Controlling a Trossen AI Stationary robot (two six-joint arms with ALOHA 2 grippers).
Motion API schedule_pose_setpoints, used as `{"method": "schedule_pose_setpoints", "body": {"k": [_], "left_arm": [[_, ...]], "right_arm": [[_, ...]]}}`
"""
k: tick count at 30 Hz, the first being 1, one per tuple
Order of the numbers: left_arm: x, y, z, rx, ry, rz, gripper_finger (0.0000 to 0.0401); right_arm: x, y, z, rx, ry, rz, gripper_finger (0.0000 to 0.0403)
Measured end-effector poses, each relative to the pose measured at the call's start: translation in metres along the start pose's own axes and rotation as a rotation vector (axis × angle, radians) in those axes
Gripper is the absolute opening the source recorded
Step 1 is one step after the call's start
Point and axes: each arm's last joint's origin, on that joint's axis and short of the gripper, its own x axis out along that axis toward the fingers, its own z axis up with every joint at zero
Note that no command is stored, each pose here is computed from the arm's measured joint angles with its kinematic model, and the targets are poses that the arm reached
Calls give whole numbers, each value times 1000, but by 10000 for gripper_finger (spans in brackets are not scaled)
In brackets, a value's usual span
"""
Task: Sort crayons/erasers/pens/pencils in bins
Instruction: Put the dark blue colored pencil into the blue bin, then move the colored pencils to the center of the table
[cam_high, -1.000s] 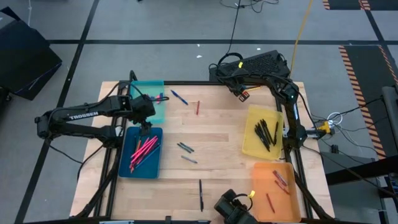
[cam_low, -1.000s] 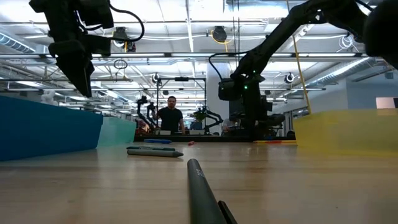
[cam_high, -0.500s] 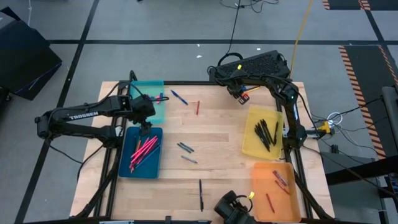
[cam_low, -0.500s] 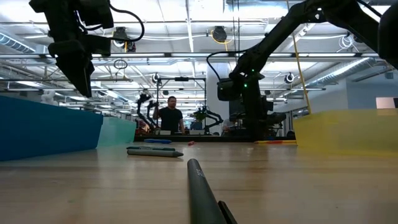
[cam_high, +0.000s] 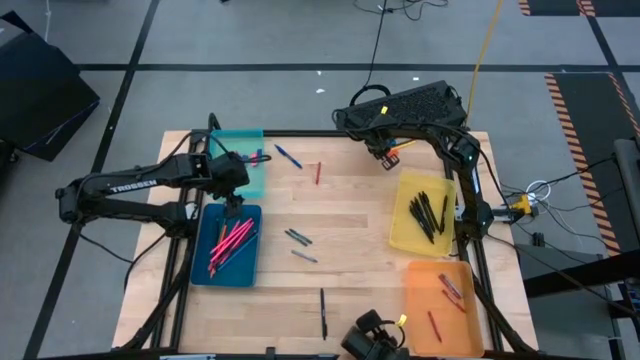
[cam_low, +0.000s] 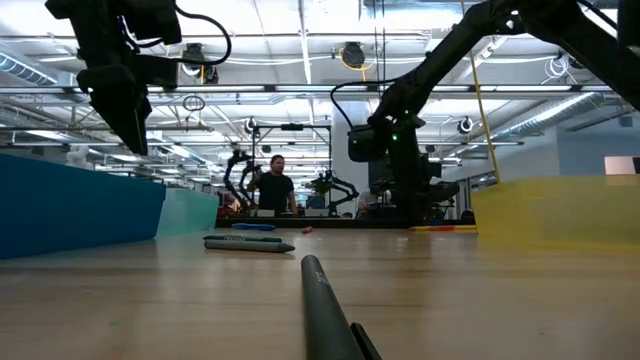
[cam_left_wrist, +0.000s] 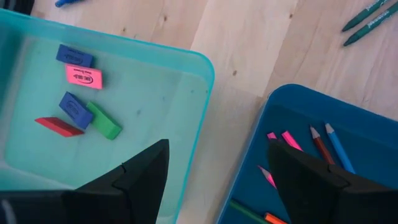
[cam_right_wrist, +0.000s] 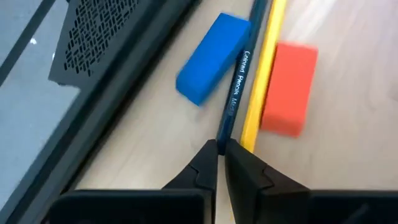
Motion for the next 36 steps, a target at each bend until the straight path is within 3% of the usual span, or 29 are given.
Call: {"method": "schedule_pose_setpoints", "body": {"k": [12,17,20,23,29,36], "left_arm": [[-2,0,0,85,-22,9,271],[-2,0,4,78,-58,10,271],[-2,0,4,47,-58,8,271],[-2,0,4,-11,-58,3,271],[-2,-2,4,-120,-56,-24,271],[-5,-6,-1,-154,-36,-36,271]], "right_arm": [[-66,-14,-5,31,-42,166,14],[-102,-28,-9,-68,-37,253,14],[-113,-36,-6,-117,-44,236,14],[-105,-33,1,-125,-60,195,15],[-69,9,5,-218,-17,331,37],[-32,9,-1,-128,103,168,88]]}}
